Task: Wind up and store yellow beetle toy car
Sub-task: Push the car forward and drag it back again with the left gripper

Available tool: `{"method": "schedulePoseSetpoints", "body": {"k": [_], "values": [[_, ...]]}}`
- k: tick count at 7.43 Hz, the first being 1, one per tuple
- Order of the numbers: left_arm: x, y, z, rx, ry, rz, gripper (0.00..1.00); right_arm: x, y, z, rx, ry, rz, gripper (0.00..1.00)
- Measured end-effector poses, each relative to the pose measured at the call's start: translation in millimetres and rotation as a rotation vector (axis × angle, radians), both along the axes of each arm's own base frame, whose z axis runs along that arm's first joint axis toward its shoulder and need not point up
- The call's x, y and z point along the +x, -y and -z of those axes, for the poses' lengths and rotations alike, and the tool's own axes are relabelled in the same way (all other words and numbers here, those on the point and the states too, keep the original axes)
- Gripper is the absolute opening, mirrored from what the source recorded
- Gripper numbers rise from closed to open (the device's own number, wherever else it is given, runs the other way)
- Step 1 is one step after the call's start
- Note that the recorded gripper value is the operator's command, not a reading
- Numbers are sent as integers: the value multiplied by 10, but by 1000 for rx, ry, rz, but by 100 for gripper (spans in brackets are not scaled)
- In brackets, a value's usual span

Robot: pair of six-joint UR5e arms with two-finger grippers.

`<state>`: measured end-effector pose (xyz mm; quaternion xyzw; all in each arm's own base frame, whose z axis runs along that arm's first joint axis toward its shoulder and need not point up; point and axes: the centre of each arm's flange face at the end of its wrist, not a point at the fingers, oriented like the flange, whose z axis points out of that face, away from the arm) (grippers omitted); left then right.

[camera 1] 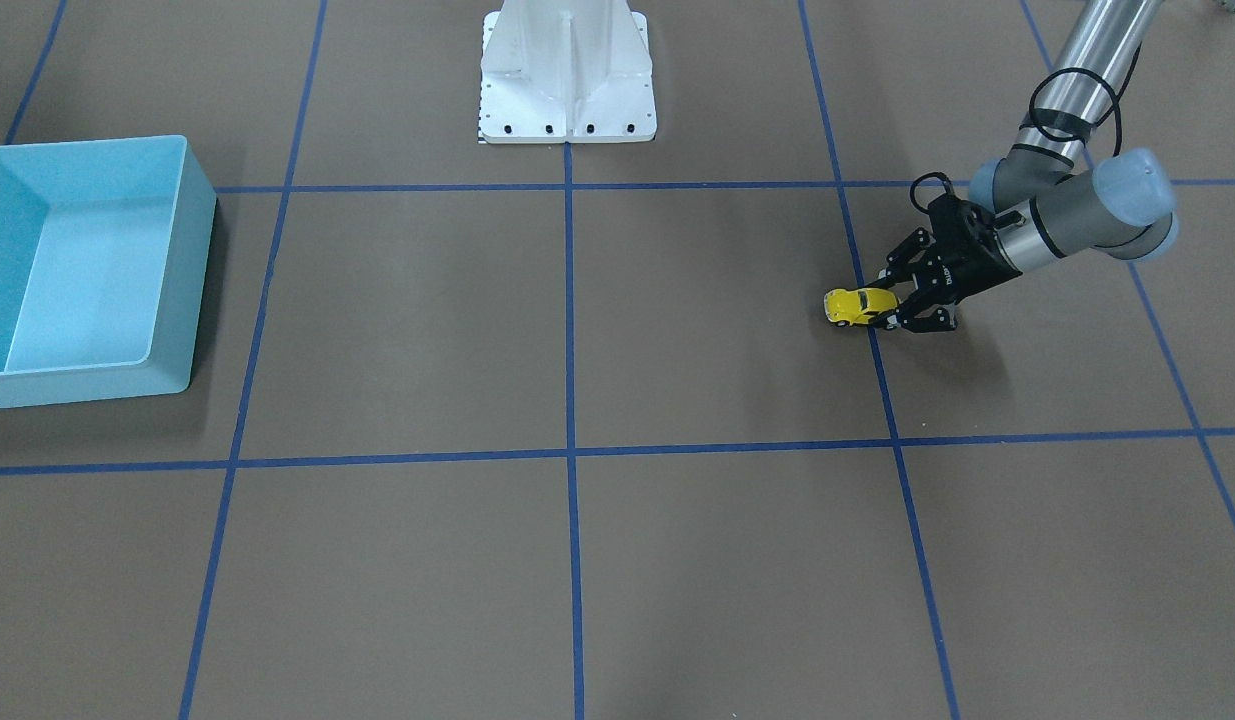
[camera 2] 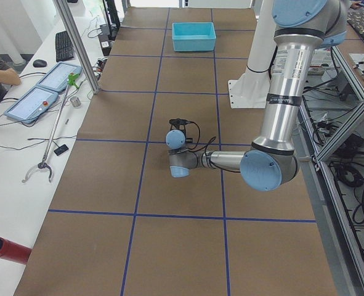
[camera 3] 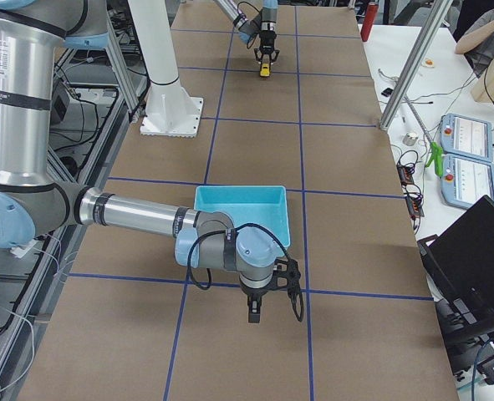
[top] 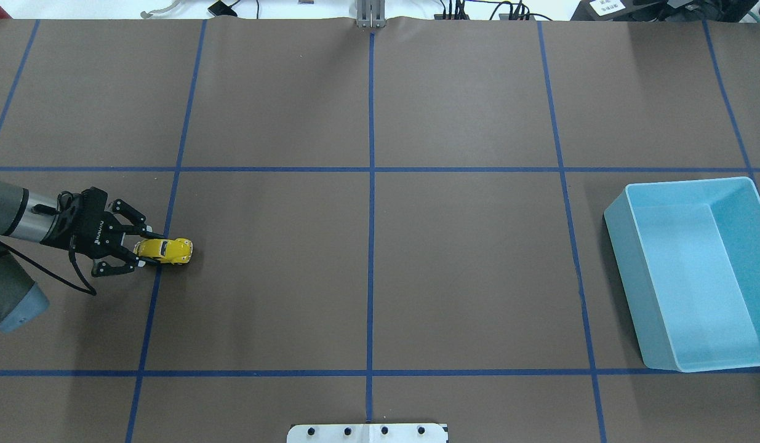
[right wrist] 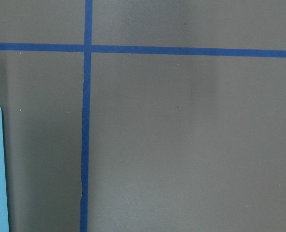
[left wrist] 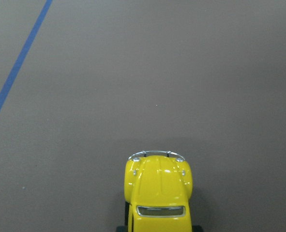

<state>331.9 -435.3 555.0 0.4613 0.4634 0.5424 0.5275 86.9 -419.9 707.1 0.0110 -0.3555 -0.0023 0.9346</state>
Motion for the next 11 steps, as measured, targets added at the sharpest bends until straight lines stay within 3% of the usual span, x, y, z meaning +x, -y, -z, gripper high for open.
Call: {"method": "schedulePoseSetpoints", "body": {"k": [11], "values": [[-194,-8,-196,36,21,-14,0,0,-7,-5,-1,0,0,100]]}}
